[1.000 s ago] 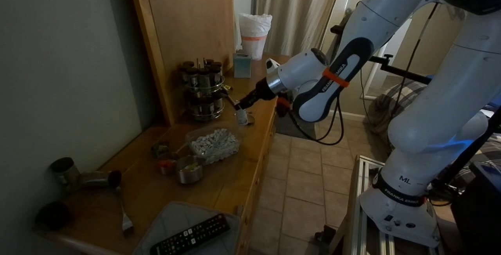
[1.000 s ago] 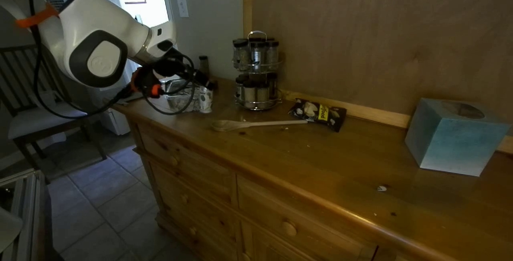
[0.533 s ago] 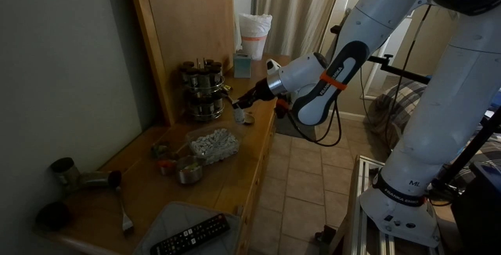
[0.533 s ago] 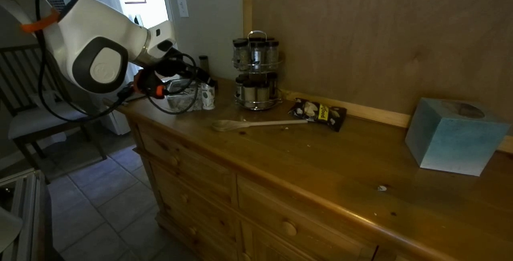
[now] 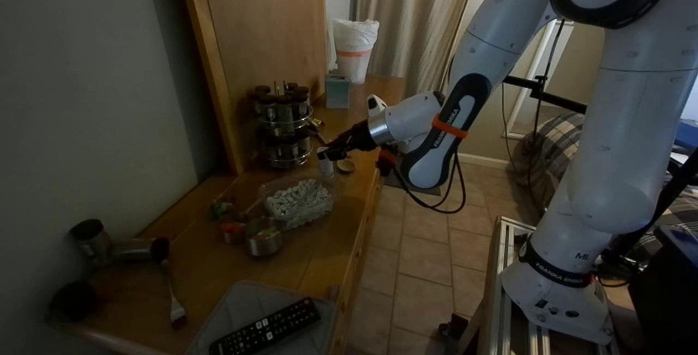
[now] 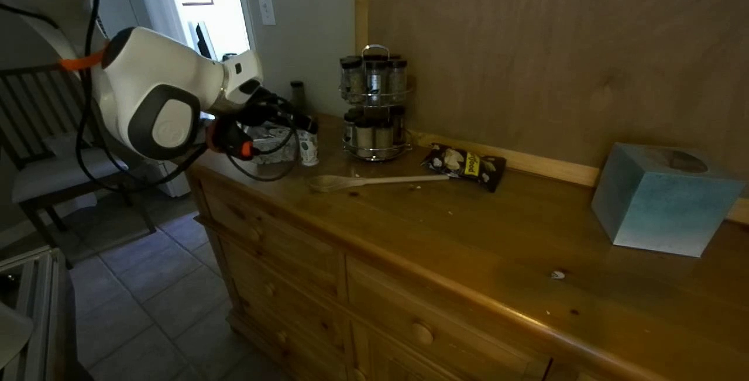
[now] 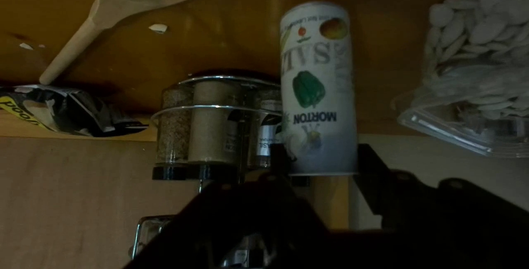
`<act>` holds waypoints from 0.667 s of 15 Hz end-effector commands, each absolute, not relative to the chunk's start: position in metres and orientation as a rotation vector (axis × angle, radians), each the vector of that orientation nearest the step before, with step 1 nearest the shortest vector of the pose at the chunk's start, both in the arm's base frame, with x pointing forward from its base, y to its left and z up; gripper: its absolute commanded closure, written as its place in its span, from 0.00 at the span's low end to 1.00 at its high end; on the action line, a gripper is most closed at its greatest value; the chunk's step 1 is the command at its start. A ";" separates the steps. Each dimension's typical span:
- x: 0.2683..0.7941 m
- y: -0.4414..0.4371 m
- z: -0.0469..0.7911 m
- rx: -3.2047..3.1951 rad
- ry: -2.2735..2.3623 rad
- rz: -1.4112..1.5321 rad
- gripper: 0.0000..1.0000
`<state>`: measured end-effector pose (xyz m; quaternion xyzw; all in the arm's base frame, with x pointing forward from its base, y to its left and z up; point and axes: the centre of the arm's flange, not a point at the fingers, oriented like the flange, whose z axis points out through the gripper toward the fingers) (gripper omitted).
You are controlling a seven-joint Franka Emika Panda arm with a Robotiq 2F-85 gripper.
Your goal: Move the white bottle forward, then put it upright
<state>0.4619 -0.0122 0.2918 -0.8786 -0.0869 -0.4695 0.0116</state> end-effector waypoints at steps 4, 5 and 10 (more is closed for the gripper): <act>0.476 -0.011 0.274 -2.691 -0.295 -1.510 0.44; 0.476 -0.012 0.274 -2.688 -0.294 -1.514 0.29; 0.473 -0.011 0.283 -2.663 -0.287 -1.550 0.00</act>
